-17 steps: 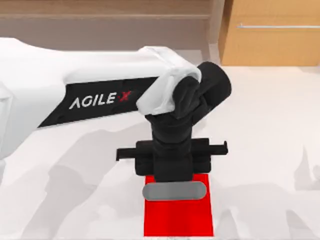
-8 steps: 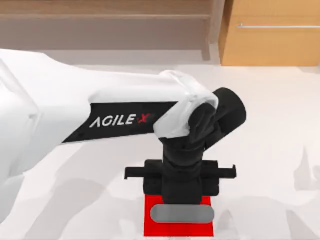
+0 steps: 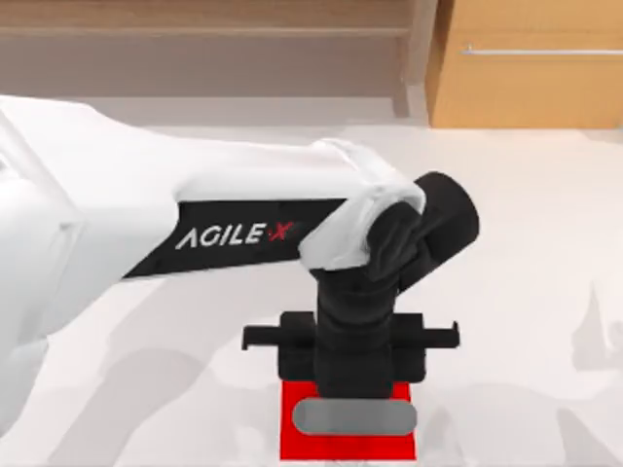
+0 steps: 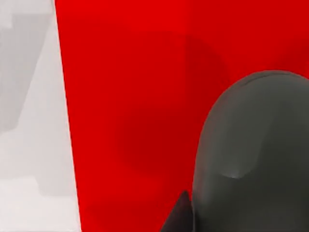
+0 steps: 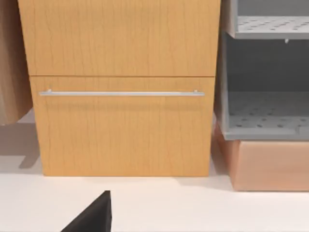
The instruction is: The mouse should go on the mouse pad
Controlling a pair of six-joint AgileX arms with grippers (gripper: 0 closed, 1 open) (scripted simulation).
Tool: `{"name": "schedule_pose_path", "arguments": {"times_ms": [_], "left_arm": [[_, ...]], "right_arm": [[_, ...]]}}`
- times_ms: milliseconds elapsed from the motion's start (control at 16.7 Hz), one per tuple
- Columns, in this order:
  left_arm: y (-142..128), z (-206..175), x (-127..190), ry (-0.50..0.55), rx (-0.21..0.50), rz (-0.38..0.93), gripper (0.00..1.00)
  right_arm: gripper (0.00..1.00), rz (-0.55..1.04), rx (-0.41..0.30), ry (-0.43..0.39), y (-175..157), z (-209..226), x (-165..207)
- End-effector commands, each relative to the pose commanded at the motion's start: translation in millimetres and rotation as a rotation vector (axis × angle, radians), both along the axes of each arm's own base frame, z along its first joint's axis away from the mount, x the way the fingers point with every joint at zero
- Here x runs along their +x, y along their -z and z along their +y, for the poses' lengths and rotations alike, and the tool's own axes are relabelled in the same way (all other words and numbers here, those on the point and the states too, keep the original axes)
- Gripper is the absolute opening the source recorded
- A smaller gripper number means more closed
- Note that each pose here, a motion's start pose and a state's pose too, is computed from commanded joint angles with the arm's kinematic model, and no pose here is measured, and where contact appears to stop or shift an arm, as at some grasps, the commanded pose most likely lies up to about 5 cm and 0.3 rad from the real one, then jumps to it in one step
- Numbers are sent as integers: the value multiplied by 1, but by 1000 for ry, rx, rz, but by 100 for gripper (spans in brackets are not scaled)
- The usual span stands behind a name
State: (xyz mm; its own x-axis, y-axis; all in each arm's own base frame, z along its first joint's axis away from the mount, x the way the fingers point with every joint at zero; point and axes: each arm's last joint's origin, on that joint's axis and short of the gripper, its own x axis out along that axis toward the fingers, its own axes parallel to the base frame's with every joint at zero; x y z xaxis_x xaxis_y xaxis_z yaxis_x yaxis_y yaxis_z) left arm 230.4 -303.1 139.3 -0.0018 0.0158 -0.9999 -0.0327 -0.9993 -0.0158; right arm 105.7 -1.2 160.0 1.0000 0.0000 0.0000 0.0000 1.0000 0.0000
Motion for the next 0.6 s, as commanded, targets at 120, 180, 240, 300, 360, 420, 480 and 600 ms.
{"name": "schedule_pose_path", "arguments": {"times_ms": [120,180,240,300,360,420,480,600], "left_arm": [[0,0,0,0,0,0,75],[0,0,0,0,0,0,83],[0,0,0,0,0,0,90],[0,0,0,0,0,0,98],[0,0,0,0,0,0,100],[0,0,0,0,0,0,100],[0,0,0,0,0,0,100],[0,0,0,0,0,0,100]], "right_arm": [[100,0,0,0,0,0,0],[100,0,0,0,0,0,0],[100,0,0,0,0,0,0],[100,0,0,0,0,0,0],[100,0,0,0,0,0,0],[100,0,0,0,0,0,0],[100,0,0,0,0,0,0],[100,0,0,0,0,0,0]]}}
